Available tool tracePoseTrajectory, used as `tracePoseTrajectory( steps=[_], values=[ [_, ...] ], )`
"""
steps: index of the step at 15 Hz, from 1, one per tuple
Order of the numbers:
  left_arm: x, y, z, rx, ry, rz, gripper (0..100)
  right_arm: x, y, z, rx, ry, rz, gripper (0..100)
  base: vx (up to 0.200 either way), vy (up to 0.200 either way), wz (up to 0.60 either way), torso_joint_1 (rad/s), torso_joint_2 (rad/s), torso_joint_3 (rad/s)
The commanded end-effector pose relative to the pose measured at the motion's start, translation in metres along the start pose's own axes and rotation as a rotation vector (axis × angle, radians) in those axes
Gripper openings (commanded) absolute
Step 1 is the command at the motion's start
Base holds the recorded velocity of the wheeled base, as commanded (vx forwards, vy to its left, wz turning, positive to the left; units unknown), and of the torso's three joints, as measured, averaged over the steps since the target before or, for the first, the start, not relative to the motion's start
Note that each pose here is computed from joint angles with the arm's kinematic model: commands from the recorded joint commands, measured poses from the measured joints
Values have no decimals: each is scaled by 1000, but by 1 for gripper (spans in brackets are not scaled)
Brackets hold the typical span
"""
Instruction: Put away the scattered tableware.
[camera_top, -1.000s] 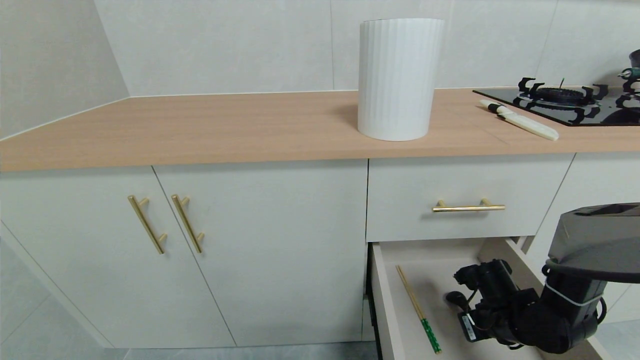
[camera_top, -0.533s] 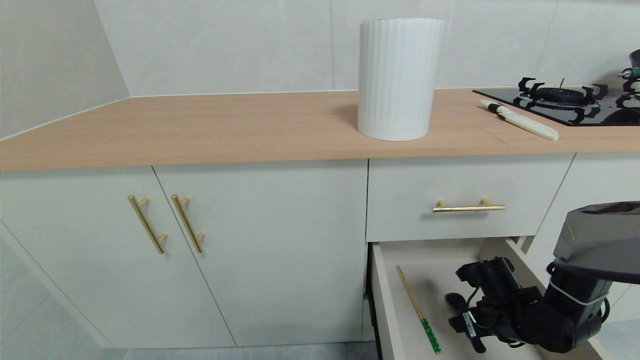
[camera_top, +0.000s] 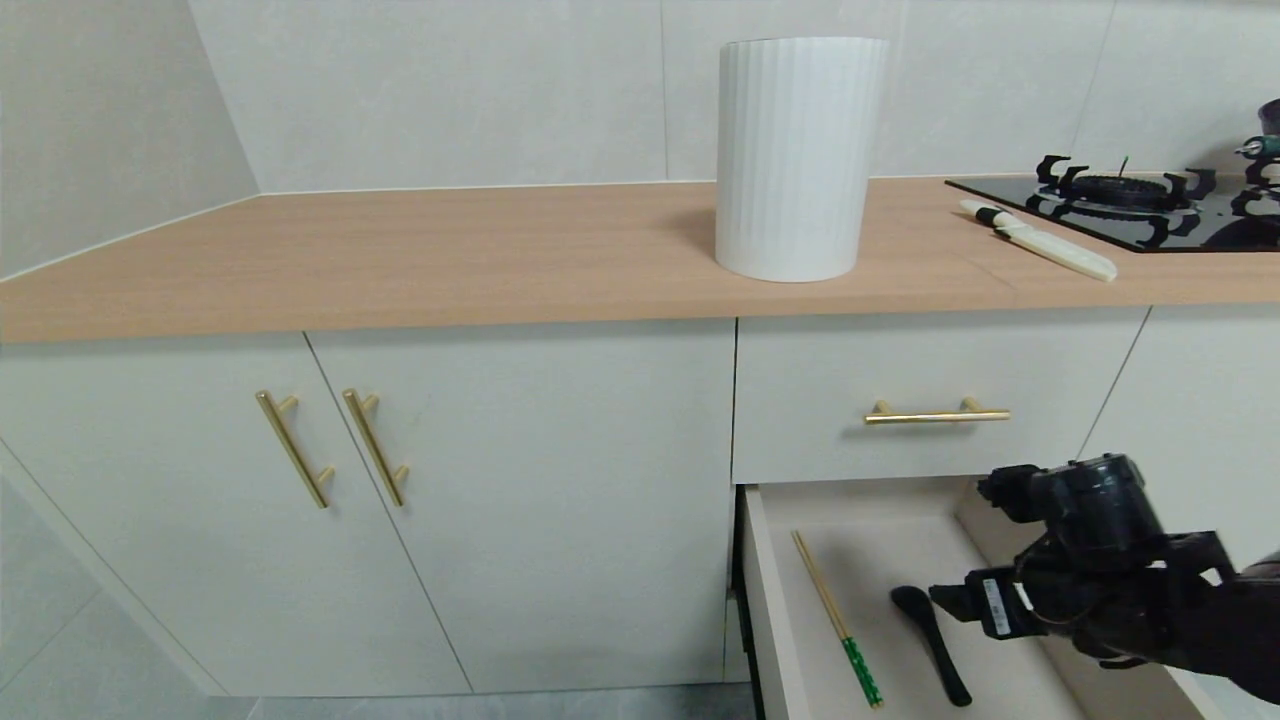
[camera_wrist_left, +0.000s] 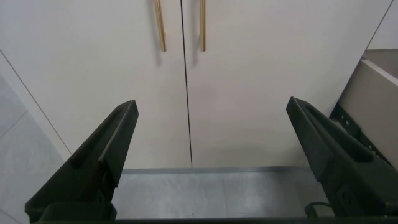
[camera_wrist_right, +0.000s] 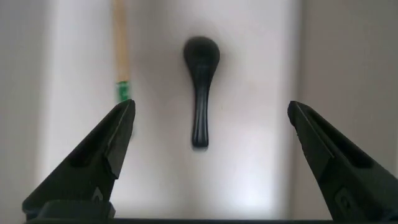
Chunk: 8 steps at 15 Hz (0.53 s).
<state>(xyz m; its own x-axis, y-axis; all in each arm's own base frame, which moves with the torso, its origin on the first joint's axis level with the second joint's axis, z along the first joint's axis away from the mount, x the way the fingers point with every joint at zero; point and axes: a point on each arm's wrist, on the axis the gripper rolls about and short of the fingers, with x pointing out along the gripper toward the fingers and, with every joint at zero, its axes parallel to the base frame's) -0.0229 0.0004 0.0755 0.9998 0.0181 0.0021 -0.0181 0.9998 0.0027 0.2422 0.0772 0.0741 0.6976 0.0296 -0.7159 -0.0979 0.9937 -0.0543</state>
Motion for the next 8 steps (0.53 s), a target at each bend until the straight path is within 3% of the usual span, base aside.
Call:
tracePoseTrajectory(
  steps=[1,3,8],
  values=[
    [0,0,0,3,2,0,100,-90,-12,2,16,-107,101,100,0,0,0,0,0,0],
    [0,0,0,-3,1,0,100,-114,-14,-1,-1,-94,131,100,0,0,0,0,0,0],
    [0,0,0,0,1,0,100,-127,-7,-10,-57,-60,172,100,0,0,0,0,0,0]
  ],
)
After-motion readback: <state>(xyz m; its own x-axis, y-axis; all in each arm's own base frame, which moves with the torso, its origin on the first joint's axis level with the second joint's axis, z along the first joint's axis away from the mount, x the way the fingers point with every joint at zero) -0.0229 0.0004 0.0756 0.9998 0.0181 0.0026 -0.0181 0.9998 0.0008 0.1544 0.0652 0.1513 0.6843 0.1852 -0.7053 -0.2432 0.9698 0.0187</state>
